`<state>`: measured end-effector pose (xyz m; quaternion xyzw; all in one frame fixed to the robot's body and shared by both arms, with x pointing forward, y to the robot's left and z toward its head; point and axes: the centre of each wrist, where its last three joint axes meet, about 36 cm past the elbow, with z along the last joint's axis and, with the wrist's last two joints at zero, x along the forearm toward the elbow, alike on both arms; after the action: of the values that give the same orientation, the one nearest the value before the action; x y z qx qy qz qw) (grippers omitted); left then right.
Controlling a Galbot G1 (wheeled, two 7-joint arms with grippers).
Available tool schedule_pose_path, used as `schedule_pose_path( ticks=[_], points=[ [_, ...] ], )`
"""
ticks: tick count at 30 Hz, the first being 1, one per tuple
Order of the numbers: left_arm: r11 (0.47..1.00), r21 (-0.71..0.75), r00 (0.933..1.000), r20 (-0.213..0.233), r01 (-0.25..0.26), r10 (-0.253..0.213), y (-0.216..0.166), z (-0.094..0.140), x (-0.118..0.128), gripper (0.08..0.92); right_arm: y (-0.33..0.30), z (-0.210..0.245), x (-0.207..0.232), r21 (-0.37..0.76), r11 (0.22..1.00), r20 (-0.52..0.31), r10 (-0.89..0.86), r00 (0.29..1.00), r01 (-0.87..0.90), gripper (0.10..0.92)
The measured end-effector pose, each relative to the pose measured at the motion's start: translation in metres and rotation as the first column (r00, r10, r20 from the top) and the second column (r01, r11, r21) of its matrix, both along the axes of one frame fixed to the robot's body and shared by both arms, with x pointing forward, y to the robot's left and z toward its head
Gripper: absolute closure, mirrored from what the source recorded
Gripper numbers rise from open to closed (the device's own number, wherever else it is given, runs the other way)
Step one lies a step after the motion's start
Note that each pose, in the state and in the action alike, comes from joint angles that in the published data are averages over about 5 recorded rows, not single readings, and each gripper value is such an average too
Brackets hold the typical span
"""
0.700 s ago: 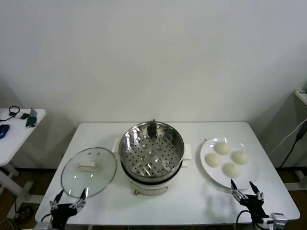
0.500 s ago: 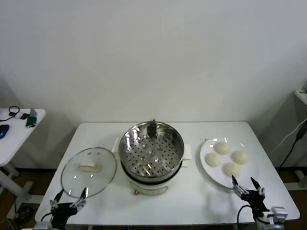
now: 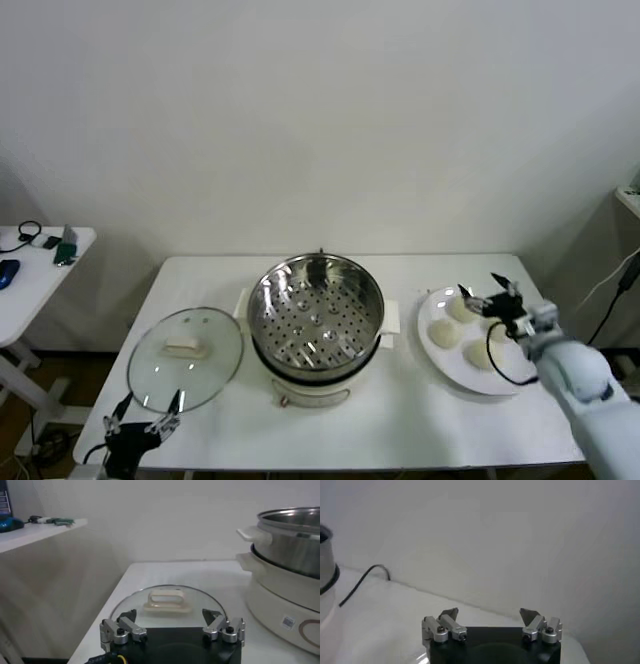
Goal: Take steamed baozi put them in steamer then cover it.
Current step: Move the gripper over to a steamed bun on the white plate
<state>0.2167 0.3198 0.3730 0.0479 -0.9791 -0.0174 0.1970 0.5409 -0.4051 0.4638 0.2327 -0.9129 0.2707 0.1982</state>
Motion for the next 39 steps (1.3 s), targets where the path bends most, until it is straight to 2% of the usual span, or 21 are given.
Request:
schedule_pose_path(
  ticks=[4,10,15,20,28,39],
  points=[
    [1.0,0.002,1.0,0.0,0.002,-0.002,0.0,0.001,-0.002,0.177,-0.01,0.027,0.042,-0.169,0.962,-0.084,0.202,0.976,-0.214,0.2],
    [1.0,0.011,1.0,-0.005,0.005,-0.005,0.002,0.001,-0.004,0.177,-0.03,0.071,0.092,-0.344,0.802,-0.303,0.397,0.866,-0.488,0.2],
    [1.0,0.012,1.0,-0.006,0.005,-0.005,0.004,-0.001,-0.005,0.177,-0.041,0.091,0.116,-0.397,0.676,-0.494,0.414,0.765,-0.622,0.2],
    [1.0,0.01,1.0,-0.003,0.002,-0.002,0.005,-0.001,-0.004,0.177,-0.046,0.089,0.13,-0.401,0.606,-0.618,0.375,0.691,-0.687,0.2],
    [1.0,0.011,1.0,0.003,-0.008,0.008,0.006,0.003,-0.004,0.177,-0.043,0.062,0.152,-0.387,0.574,-0.703,0.322,0.634,-0.721,0.2],
    [1.0,0.012,0.9997,-0.006,-0.022,0.022,0.008,0.0,-0.008,0.177,-0.025,0.022,0.173,-0.367,0.585,-0.722,0.312,0.618,-0.723,0.2]
  ],
)
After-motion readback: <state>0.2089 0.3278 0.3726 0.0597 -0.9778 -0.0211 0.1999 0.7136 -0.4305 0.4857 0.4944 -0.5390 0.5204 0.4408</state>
